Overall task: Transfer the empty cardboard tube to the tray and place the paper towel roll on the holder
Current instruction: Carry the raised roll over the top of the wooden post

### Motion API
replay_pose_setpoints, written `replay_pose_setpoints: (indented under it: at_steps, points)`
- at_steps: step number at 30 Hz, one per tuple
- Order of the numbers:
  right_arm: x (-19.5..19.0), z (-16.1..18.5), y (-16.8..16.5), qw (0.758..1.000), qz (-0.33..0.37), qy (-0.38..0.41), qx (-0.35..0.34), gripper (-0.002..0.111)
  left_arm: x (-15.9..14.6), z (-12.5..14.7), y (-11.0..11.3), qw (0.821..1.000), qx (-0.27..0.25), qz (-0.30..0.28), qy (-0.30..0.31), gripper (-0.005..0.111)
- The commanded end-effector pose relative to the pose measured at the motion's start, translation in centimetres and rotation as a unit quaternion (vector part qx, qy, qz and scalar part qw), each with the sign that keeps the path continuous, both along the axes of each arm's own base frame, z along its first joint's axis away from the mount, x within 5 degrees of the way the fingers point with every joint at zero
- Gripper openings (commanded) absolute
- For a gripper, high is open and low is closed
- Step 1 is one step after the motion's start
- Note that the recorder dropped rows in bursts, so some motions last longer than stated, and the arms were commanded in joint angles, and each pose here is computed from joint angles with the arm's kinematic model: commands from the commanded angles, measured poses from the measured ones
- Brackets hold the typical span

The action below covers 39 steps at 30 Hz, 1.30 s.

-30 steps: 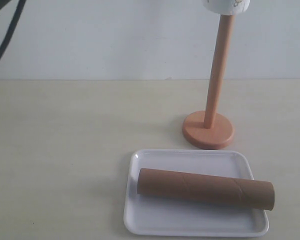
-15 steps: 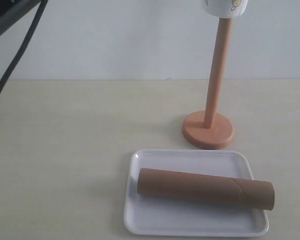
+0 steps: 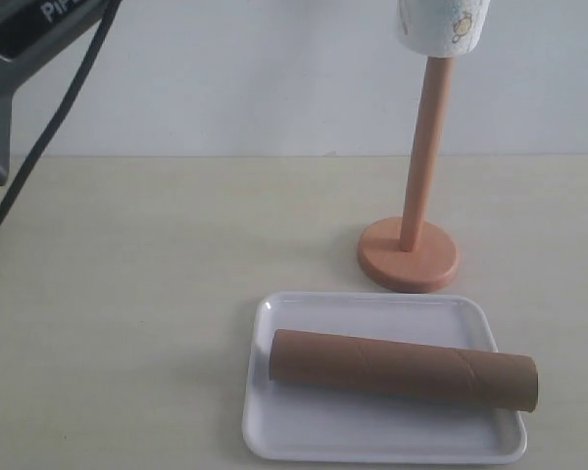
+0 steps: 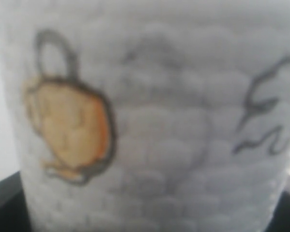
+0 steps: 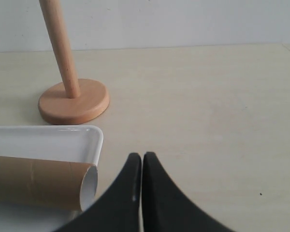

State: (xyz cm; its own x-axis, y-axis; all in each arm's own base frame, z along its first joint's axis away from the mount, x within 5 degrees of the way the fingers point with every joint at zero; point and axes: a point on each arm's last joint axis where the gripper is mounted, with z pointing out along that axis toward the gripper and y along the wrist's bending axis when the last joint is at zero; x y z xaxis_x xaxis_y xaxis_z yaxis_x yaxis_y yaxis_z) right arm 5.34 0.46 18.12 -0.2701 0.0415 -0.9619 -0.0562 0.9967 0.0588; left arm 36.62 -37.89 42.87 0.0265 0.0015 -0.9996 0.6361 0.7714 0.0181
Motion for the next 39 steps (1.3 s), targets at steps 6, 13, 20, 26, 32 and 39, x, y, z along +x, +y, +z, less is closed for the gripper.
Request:
replay_pose_setpoints:
  at_steps: [6,13,20,26,32,39]
  points:
    - [0.0,0.1,0.0,1.000,-0.002,-0.005,-0.001,0.000,0.4,-0.5,-0.4,1.000,-0.021,-0.006,-0.003,0.004]
    - [0.0,0.1,0.0,1.000,-0.002,-0.005,-0.001,0.000,0.5,-0.9,-0.5,1.000,-0.017,-0.004,0.005,0.004]
    - [0.0,0.2,0.0,1.000,-0.002,-0.011,-0.001,0.000,0.5,-1.2,-0.6,0.999,-0.026,-0.009,0.030,0.004]
    - [0.0,0.2,0.0,1.000,-0.002,-0.011,-0.001,0.000,-0.2,-0.5,-0.5,1.000,-0.009,-0.002,0.028,0.004]
    - [0.0,0.2,0.0,1.000,-0.002,-0.011,-0.001,0.000,-0.3,-0.5,-0.5,1.000,-0.007,-0.002,0.028,0.004]
    - [0.0,0.2,0.0,1.000,-0.002,-0.011,-0.001,0.000,-0.4,-0.9,-0.7,0.998,-0.015,-0.013,0.054,0.004]
